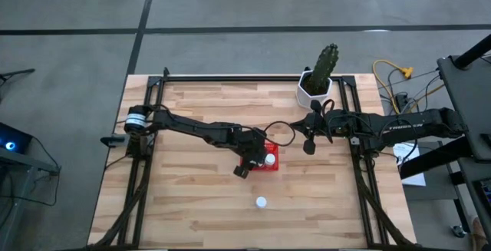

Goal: Pick and place pill bottles into a basket
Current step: Put the white pill bottle into the red basket

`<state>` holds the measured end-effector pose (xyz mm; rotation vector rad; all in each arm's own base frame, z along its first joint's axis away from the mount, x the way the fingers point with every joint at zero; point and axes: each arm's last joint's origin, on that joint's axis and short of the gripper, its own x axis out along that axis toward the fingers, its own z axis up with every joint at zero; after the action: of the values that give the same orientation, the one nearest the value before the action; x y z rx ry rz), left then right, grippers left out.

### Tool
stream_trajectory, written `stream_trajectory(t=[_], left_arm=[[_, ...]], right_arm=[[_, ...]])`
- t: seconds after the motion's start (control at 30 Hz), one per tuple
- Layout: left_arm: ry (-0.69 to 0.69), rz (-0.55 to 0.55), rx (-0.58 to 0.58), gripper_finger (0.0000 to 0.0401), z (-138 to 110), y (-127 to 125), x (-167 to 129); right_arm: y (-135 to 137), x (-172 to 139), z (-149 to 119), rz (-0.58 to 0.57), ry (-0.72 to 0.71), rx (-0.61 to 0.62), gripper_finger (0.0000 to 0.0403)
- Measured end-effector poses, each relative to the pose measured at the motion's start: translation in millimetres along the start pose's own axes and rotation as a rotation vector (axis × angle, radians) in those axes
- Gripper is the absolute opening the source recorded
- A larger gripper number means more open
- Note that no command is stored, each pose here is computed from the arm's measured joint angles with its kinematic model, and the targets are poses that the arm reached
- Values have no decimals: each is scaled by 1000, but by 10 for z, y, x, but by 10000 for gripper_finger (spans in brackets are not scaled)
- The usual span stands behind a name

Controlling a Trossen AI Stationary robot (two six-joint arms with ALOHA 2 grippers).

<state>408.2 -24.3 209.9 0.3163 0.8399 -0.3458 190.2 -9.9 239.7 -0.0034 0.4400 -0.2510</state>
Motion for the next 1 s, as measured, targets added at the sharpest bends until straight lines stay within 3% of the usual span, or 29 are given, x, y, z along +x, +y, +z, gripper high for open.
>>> stream_trajectory(t=[0.77, 1.0], left_arm=[[-15, 15, -17, 186, 39, 52, -88], [13, 153, -17, 176, 135, 93, -348]], right_arm=[[0, 0, 1, 0, 0, -3, 12], [0, 0, 1, 0, 0, -4, 12]])
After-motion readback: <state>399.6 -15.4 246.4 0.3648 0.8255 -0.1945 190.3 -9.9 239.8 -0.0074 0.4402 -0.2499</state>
